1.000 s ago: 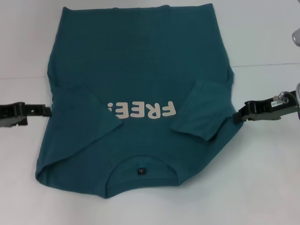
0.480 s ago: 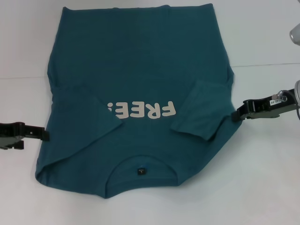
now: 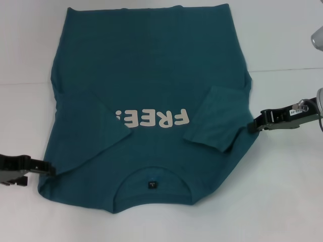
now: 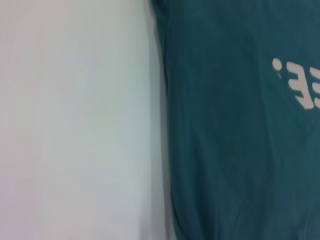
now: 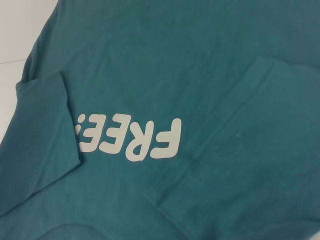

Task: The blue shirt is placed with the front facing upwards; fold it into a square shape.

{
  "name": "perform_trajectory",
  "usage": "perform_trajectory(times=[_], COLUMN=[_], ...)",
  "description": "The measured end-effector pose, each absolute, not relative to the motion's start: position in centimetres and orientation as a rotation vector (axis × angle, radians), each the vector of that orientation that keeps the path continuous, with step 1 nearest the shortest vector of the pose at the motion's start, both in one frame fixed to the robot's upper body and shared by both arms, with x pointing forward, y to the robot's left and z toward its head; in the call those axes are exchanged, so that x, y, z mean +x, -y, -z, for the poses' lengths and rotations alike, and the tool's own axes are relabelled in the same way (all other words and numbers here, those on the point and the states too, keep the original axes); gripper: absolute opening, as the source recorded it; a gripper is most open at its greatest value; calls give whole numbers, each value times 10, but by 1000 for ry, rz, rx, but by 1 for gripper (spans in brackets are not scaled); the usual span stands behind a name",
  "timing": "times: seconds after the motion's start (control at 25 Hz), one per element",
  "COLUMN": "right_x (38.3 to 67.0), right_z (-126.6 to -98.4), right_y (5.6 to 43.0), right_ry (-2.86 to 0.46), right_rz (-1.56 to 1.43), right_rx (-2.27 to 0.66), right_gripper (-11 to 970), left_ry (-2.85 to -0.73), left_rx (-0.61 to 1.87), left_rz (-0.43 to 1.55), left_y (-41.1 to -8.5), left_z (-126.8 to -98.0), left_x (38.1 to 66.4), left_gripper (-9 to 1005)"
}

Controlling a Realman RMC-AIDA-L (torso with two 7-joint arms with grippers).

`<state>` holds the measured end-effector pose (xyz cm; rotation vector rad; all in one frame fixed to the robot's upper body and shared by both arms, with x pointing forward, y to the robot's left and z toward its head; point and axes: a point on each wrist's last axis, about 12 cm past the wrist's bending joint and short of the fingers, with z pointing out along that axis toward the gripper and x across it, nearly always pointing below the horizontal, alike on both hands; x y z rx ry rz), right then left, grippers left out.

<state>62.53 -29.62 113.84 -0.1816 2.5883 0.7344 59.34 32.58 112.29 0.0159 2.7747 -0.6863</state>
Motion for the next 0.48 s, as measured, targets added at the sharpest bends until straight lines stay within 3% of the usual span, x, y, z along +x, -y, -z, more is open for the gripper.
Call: perform_trajectory(times=[0.48], right_x=[625], right_z=[-1137], right_y=[293], right_ry=[-2583], right_rz=[-740], right_rx=[-200], right_gripper=[51], left_ry=[-2776], left_rx=[-10], left_rz=[692], left_y=[-322], left_z=[-1118], left_x=[595], left_gripper=[891])
